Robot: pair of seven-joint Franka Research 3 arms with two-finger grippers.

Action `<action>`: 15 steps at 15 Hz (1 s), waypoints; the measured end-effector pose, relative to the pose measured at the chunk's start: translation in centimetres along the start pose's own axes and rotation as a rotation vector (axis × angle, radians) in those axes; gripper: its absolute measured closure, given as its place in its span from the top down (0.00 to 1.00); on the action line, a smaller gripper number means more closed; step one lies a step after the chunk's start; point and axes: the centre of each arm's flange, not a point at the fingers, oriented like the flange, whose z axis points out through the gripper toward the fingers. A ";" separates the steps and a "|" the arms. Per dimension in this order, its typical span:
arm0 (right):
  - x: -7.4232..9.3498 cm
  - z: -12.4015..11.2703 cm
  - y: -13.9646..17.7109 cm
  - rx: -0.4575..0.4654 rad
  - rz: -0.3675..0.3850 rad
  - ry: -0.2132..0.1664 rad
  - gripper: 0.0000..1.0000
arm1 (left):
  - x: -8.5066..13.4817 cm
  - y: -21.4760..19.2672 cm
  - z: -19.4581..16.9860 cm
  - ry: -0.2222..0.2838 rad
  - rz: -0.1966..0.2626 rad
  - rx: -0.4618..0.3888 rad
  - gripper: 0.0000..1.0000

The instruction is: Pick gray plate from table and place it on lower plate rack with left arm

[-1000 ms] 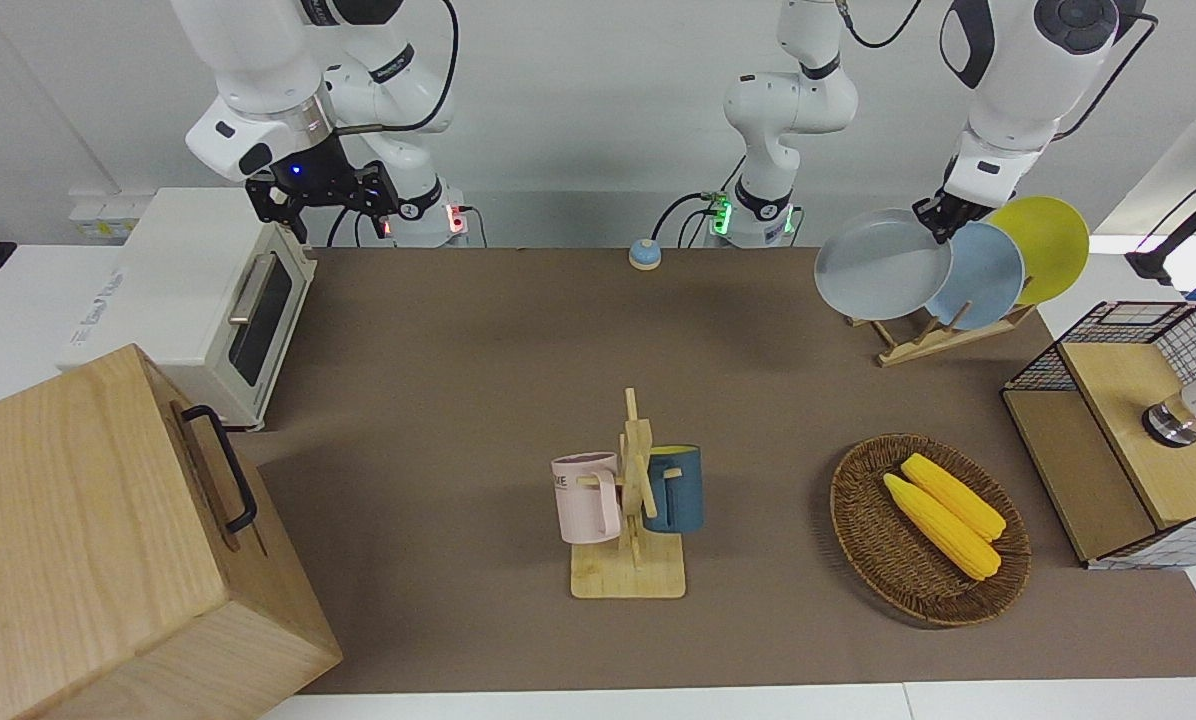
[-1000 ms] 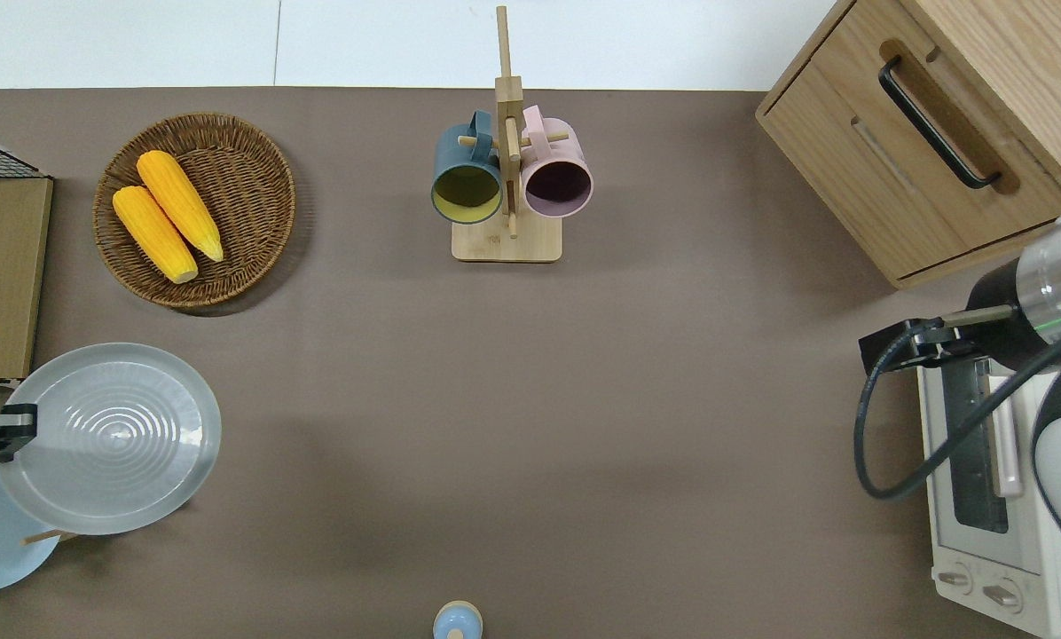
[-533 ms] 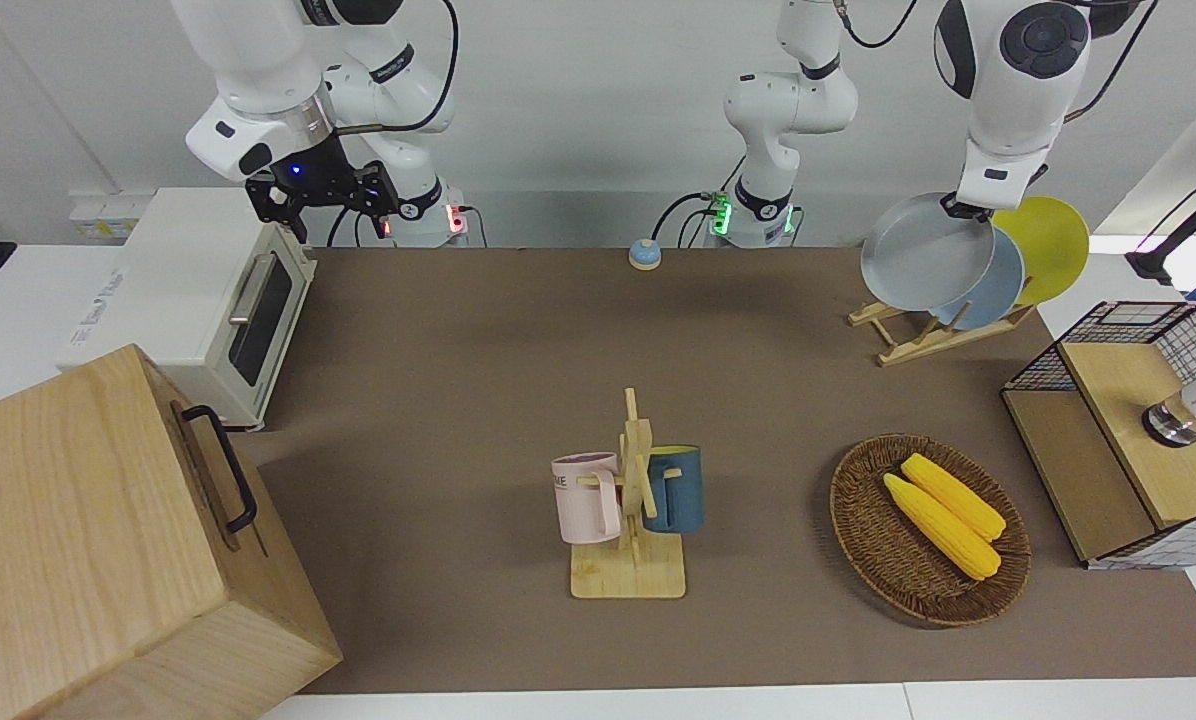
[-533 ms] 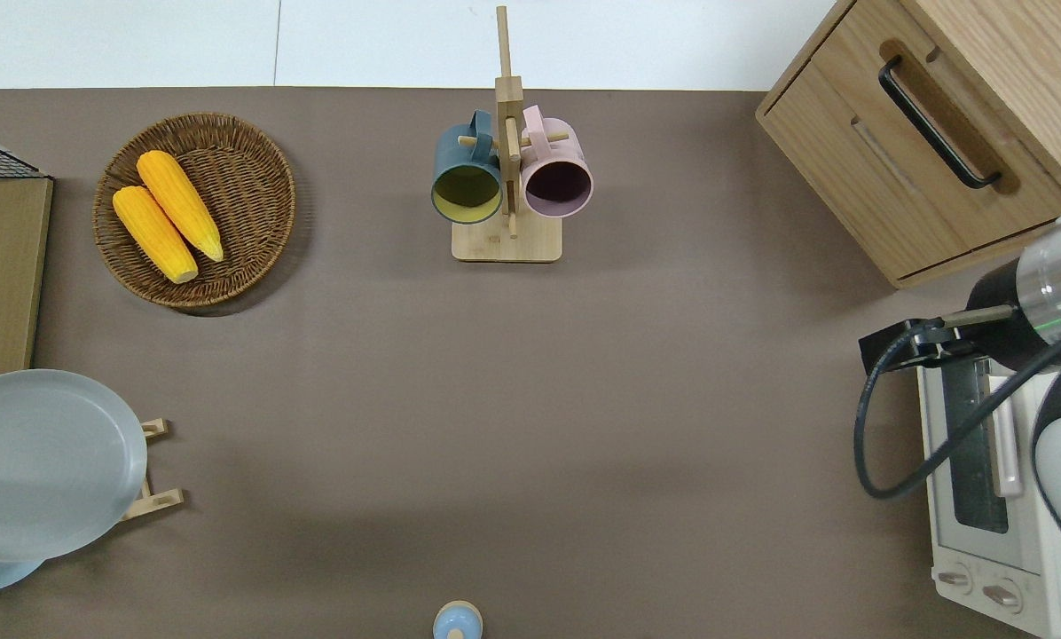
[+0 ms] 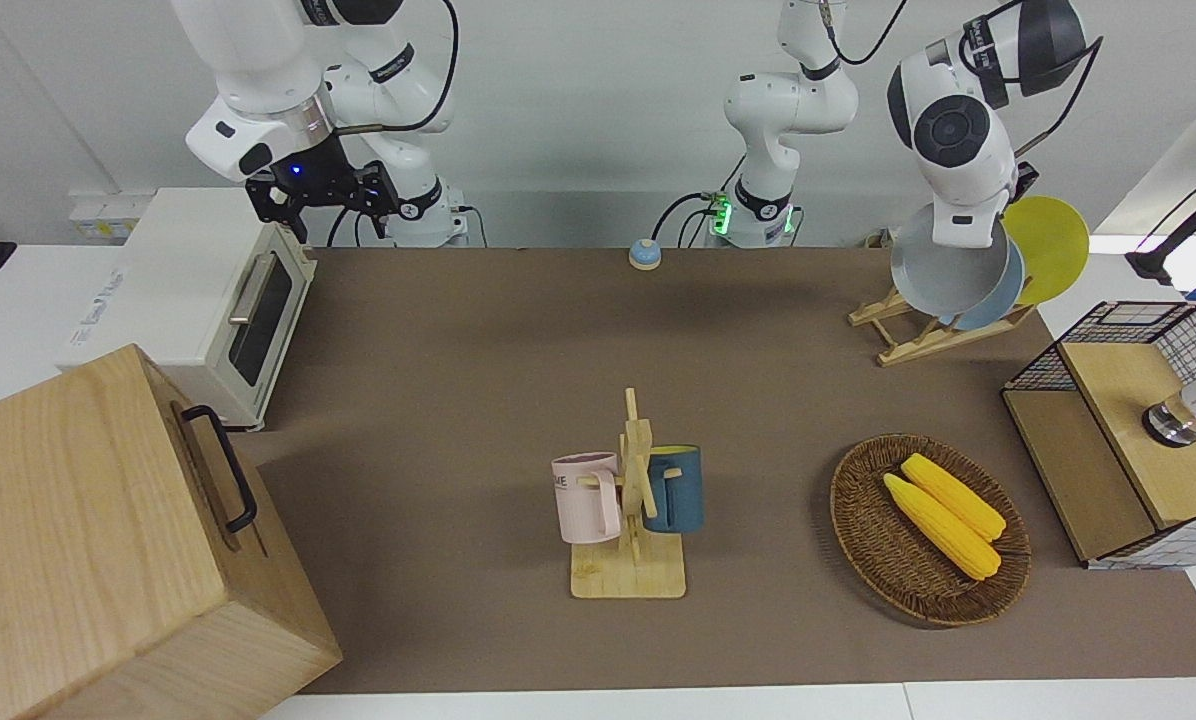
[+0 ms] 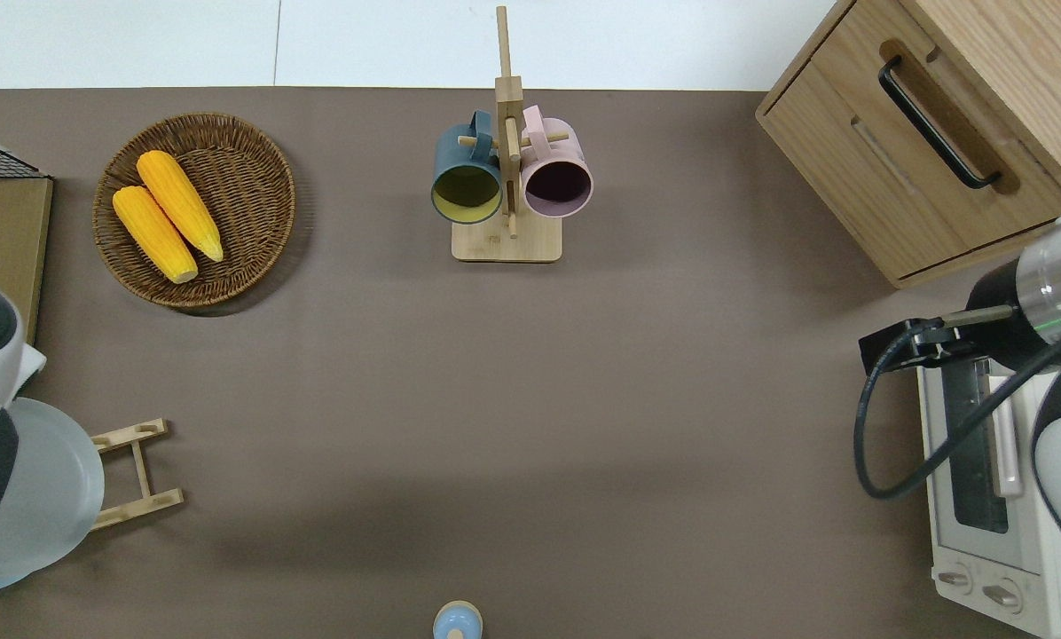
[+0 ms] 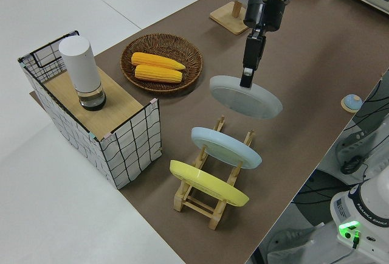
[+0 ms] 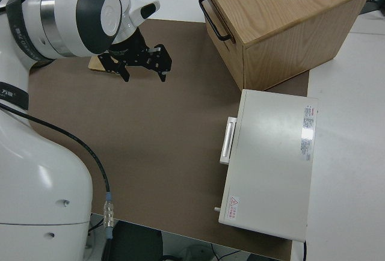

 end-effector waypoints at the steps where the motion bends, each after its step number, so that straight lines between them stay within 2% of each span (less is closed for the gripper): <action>1: 0.0 0.0 0.0 0.000 0.000 0.000 0.99 | -0.2 0.7 0.2 -0.002 -0.008 0.011 0.03; 9: 0.0 0.0 0.0 0.000 0.000 0.000 0.99 | -0.4 4.7 1.9 -0.008 -0.105 0.094 0.03; 15: 0.0 0.0 0.0 0.000 0.000 0.000 0.99 | 0.1 7.7 3.8 0.002 -0.155 0.104 0.03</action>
